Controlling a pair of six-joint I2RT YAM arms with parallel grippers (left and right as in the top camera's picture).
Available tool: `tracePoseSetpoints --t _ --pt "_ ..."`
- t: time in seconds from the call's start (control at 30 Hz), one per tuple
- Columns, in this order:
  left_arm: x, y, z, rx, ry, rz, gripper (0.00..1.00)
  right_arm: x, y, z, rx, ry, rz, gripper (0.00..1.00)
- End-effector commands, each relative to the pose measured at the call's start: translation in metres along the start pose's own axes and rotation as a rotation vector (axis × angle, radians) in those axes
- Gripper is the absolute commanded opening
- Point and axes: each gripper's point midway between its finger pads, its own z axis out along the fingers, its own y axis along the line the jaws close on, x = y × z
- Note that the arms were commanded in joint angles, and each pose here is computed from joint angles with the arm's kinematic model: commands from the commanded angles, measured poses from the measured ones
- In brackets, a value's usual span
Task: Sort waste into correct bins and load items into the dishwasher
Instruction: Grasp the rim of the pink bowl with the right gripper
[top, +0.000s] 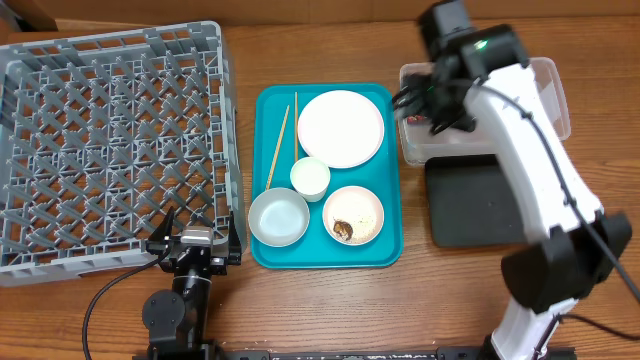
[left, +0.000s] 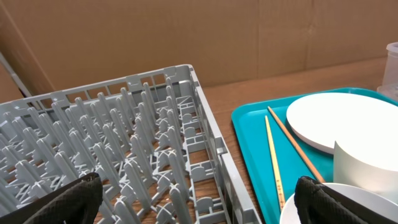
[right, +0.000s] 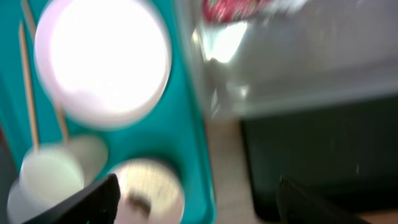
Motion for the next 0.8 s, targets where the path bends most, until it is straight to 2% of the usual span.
tracePoseSetpoints --t 0.0,0.13,0.27,0.37,0.47,0.57,0.77 --pt "0.0 -0.001 0.0 0.001 -0.004 -0.011 1.0 0.034 0.017 -0.014 0.045 0.024 -0.03 0.77" --pt "0.0 -0.001 0.0 0.001 -0.004 -0.011 1.0 0.075 0.038 -0.009 0.124 0.034 -0.115 0.74" --pt "0.0 -0.001 0.0 0.001 -0.004 -0.011 1.0 0.114 0.074 0.0 0.118 0.002 -0.259 0.74" --pt "0.0 -0.001 0.0 0.001 -0.004 -0.011 1.0 0.14 0.092 0.016 0.127 -0.022 -0.357 0.69" --pt "0.0 -0.001 0.0 0.001 -0.004 -0.011 1.0 0.168 0.106 0.052 0.103 -0.009 -0.415 0.5" --pt "0.0 -0.001 0.0 0.001 -0.004 -0.011 1.0 0.177 0.111 0.073 0.059 0.015 -0.429 0.41" --pt "0.0 -0.001 0.0 0.001 -0.004 -0.011 1.0 0.189 0.128 0.102 -0.051 0.032 -0.533 0.41"
